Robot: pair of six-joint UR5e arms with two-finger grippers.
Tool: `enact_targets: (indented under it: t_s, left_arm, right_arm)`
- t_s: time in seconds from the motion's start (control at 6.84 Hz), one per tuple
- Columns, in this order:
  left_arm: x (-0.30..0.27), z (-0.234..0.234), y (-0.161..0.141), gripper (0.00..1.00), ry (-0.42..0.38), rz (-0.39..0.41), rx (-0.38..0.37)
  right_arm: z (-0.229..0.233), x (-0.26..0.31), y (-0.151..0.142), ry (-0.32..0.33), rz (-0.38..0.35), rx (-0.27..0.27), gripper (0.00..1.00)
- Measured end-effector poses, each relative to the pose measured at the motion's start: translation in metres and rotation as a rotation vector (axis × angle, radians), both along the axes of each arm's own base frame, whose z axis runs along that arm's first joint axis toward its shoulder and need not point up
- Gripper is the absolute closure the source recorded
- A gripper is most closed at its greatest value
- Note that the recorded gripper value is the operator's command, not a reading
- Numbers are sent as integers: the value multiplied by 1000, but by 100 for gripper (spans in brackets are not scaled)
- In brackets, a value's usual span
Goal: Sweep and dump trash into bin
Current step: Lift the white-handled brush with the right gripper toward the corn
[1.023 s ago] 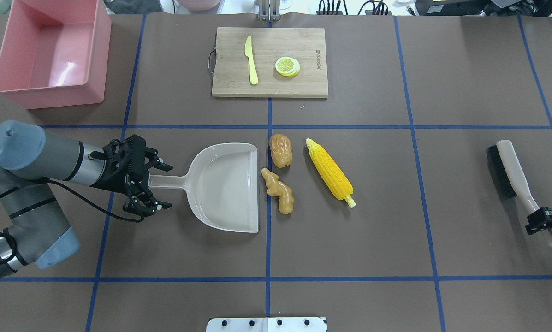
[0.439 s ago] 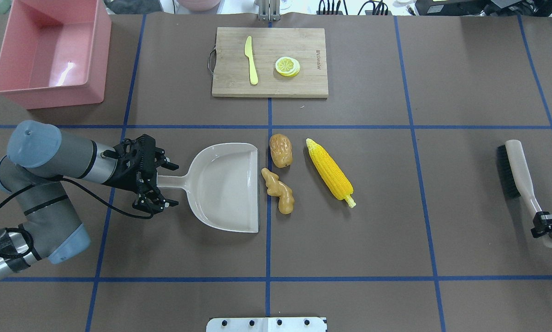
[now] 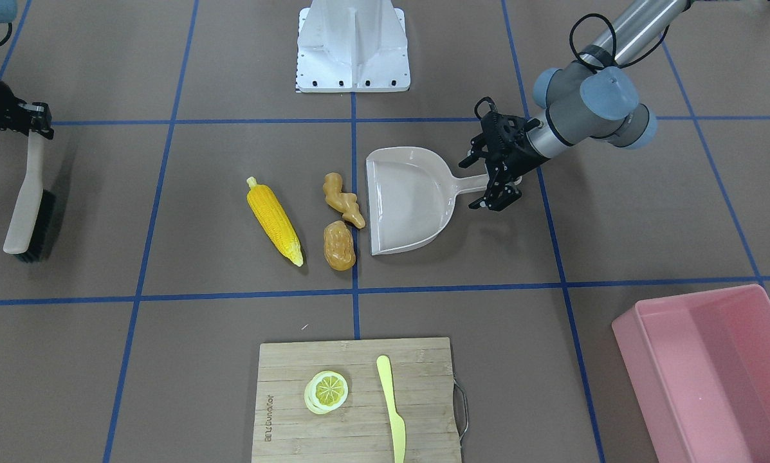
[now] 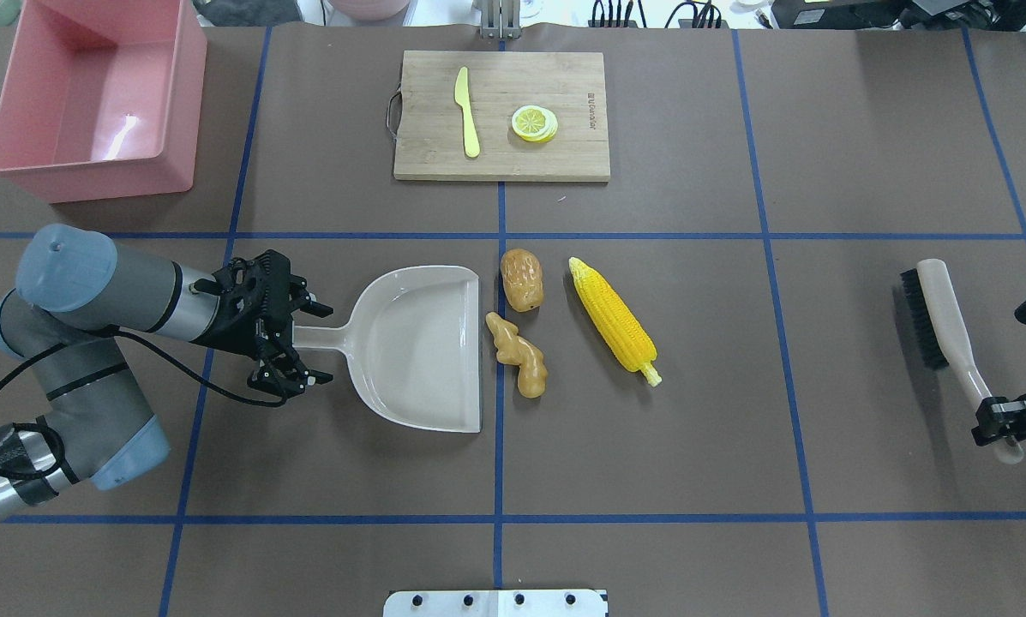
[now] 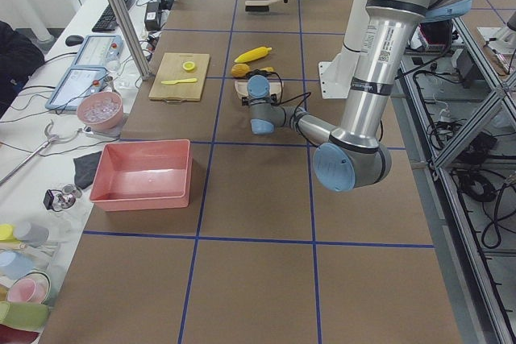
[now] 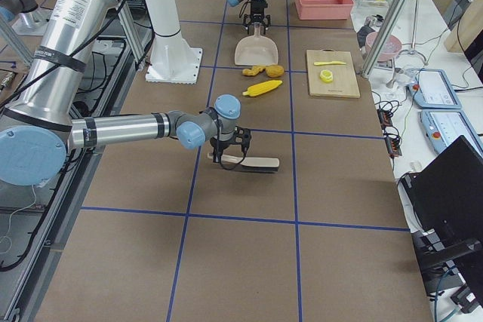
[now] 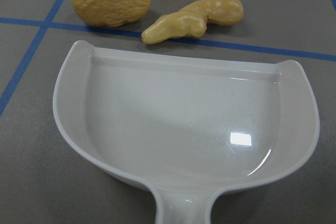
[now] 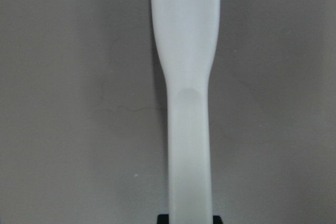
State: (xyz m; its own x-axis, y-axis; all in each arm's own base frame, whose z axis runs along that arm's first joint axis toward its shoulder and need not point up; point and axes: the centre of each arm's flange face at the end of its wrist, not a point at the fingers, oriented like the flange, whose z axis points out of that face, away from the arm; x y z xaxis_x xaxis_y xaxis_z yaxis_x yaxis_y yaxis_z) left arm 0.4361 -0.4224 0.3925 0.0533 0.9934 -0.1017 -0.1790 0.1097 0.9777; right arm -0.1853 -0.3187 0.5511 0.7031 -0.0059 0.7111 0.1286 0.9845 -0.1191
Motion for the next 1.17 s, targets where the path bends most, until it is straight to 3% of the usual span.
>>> enact_targets:
  t_s: [0.44,1.17]
  left_arm:
    - [2,-3,-1,2,14,1,9]
    - [5,0,-4,2,20,-1,11]
  right_arm:
    - [-73,-42,-12,-28,-52,72,100]
    - [-122,-75,-19,-60,-78,132,100]
